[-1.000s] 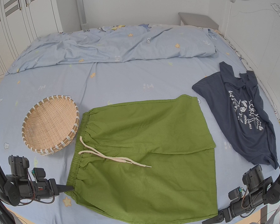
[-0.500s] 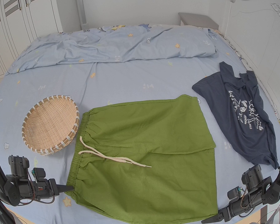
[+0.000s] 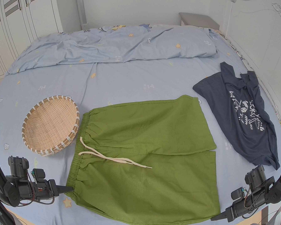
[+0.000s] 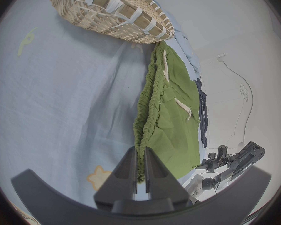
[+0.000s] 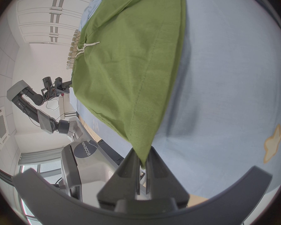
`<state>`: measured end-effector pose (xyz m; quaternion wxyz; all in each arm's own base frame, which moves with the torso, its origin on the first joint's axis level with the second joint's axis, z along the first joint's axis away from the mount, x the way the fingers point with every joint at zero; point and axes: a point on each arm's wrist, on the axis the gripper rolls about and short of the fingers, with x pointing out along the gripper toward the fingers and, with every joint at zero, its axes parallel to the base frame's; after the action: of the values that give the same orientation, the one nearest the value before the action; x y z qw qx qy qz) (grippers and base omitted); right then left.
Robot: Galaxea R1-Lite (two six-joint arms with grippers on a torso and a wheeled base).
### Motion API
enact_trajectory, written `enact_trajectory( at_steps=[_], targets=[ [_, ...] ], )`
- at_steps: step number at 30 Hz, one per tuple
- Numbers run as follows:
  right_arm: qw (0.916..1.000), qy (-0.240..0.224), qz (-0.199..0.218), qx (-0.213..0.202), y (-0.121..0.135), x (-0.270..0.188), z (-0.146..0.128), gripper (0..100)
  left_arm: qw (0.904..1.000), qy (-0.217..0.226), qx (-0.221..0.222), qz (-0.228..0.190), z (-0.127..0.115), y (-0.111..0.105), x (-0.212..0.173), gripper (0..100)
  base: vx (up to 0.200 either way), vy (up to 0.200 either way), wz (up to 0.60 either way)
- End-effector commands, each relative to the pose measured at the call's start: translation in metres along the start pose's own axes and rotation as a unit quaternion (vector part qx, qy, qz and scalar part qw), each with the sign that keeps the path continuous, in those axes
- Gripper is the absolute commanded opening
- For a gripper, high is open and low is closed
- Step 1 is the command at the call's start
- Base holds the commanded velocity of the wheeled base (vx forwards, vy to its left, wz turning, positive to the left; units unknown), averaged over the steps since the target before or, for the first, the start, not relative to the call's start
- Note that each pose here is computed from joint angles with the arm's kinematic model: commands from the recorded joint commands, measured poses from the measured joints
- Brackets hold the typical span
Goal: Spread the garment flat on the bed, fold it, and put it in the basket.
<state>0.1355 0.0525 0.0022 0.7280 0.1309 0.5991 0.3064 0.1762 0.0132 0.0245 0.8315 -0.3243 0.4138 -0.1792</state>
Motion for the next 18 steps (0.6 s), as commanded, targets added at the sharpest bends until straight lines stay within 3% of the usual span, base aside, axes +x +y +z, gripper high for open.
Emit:
enact_trajectory(
  at_steps=[1,11,18],
  targets=[
    [0.9999,-0.012,-0.004,0.010,0.001,-0.011,-0.007,0,0.9998,0.015,-0.012,0.006,-0.007,0.001,-0.002,0,0.000,0.000,0.00],
    [0.9999,0.001,-0.010,0.012,0.016,-0.038,-0.035,0,0.9936,0.105,0.029,0.030,-0.032,0.003,-0.011,0,0.000,0.000,0.00],
    [0.9992,0.036,-0.008,-0.014,0.020,-0.041,-0.047,0,0.9915,0.120,0.037,0.034,-0.038,-0.002,-0.019,0,0.000,0.000,0.00]
  ],
)
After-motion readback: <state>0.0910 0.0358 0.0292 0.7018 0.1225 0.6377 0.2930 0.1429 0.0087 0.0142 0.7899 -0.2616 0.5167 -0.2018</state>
